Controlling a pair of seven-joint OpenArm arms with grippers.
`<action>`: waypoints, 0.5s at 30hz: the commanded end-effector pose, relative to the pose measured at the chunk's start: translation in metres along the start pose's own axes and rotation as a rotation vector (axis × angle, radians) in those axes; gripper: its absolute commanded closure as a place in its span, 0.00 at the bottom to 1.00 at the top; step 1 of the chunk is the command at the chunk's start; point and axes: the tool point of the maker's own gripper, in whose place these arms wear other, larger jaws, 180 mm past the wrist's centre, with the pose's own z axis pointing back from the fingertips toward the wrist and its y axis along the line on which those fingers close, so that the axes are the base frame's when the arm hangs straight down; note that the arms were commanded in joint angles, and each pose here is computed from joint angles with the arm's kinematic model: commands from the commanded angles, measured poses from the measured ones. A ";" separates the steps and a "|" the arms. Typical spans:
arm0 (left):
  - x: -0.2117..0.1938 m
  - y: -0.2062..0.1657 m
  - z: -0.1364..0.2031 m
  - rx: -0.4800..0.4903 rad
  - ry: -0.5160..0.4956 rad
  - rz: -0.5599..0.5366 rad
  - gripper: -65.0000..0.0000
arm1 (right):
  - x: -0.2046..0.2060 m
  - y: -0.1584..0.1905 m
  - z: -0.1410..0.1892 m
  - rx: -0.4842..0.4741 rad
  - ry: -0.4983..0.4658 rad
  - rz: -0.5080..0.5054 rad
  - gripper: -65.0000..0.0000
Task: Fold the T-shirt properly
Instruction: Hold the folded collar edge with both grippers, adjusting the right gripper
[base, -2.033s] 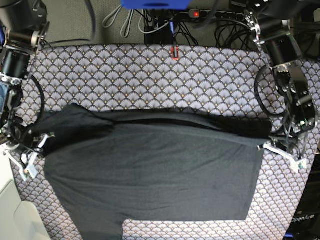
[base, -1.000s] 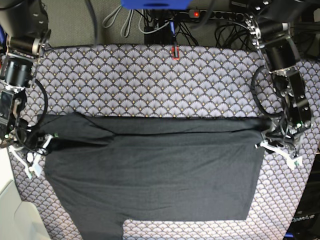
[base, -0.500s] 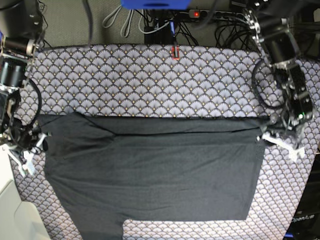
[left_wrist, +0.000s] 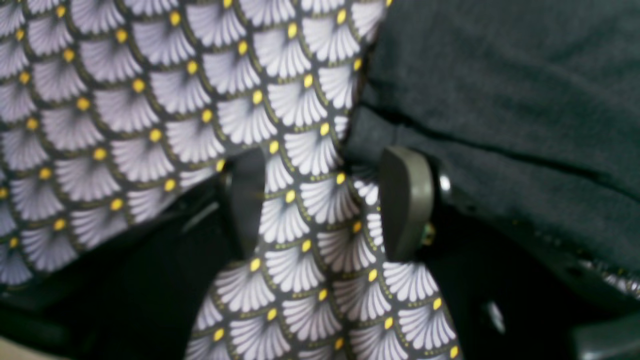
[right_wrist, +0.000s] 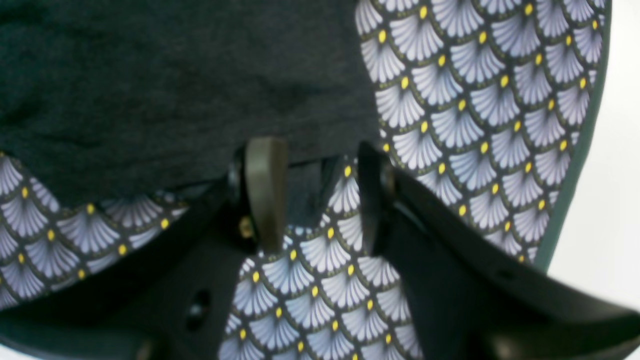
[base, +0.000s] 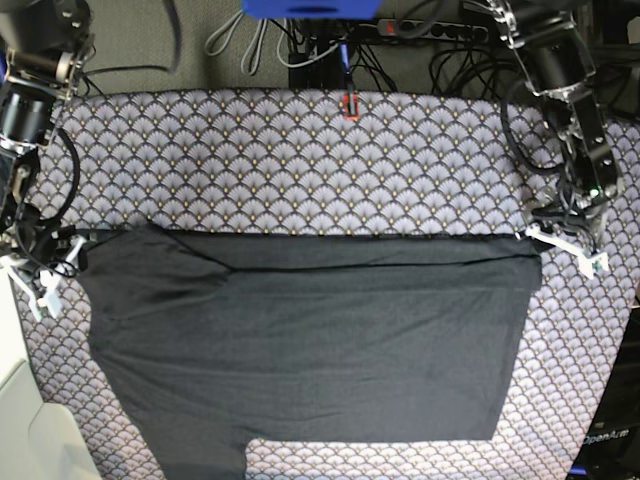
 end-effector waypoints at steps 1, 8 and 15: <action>0.020 0.001 0.000 -0.002 -0.047 0.004 0.45 | 0.022 -0.012 0.010 -0.026 -0.064 0.010 0.62; 0.023 -0.018 -0.013 -0.037 -0.053 -0.017 0.45 | 0.022 -0.012 0.010 -0.026 -0.062 0.010 0.62; 0.024 -0.030 -0.014 -0.058 -0.055 -0.042 0.46 | 0.022 -0.012 0.010 -0.025 -0.063 0.011 0.62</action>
